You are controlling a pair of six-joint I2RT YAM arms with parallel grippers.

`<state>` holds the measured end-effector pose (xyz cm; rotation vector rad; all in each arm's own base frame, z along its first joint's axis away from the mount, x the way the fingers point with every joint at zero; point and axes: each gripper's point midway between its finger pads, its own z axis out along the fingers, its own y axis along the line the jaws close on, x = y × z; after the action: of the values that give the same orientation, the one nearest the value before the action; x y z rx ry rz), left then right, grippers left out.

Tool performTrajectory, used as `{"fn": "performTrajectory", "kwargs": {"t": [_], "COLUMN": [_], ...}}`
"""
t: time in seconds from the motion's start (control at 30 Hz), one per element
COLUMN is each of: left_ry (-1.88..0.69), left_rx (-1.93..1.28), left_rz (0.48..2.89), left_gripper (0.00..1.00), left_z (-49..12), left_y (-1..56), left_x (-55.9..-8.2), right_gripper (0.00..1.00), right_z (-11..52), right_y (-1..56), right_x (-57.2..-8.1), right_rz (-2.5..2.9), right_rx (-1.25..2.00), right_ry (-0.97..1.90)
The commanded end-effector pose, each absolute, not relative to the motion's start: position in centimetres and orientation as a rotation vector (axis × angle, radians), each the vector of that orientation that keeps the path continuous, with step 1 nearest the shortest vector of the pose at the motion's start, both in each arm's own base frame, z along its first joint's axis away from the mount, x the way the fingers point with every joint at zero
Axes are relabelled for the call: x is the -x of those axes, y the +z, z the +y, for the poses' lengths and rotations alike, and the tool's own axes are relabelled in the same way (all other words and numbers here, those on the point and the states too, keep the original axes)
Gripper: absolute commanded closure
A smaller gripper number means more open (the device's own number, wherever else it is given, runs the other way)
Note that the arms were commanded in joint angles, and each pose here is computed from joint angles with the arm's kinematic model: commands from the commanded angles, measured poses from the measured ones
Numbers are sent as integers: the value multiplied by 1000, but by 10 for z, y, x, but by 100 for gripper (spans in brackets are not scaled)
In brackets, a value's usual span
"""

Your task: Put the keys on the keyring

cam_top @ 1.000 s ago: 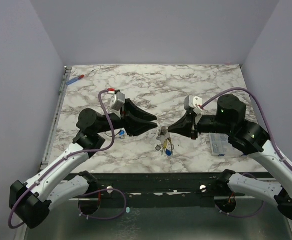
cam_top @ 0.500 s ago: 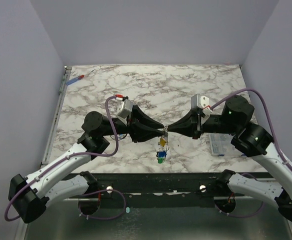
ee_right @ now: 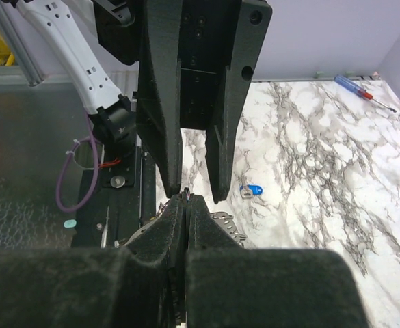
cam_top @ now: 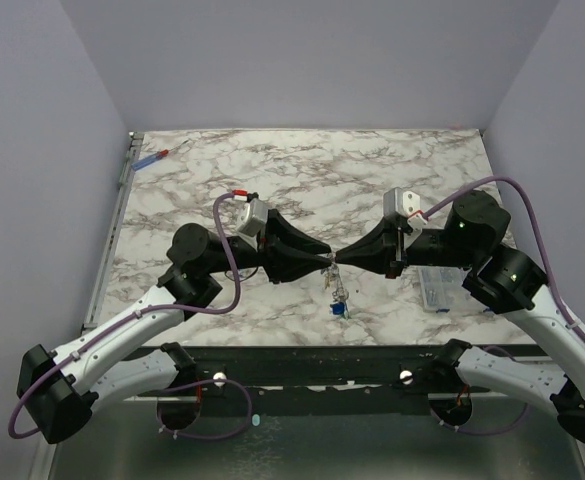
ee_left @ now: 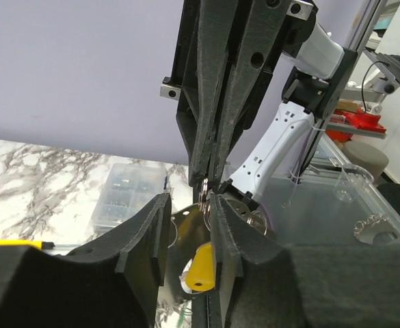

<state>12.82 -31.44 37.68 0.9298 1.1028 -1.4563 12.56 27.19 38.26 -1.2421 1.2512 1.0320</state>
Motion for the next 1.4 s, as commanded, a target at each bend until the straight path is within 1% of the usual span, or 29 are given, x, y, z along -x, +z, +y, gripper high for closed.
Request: {"fn": "performTrajectory", "kwargs": {"t": [0.0,0.2,0.47,1.37], "left_ry": [-1410,-1414,-1395,-1425], "left_rx": [-887,-890,-881,-883], "left_rz": [1010,1028,1006,1086], "left_gripper": [67,72,72,73], "left_z": [-309,-313,-310,-318], "left_y": [408,403,409,384], "left_x": [-129,-133,-133,-139], "right_gripper": [99,99,99,99], "right_z": [271,272,271,269], "right_y": [396,396,397,418], "right_x": [-119,-119,-118,-127], "right_rz": [1193,1185,1187,1130], "right_rx": [1250,1253,1251,1161], "right_ry": [1043,1047,1050,1011]}}
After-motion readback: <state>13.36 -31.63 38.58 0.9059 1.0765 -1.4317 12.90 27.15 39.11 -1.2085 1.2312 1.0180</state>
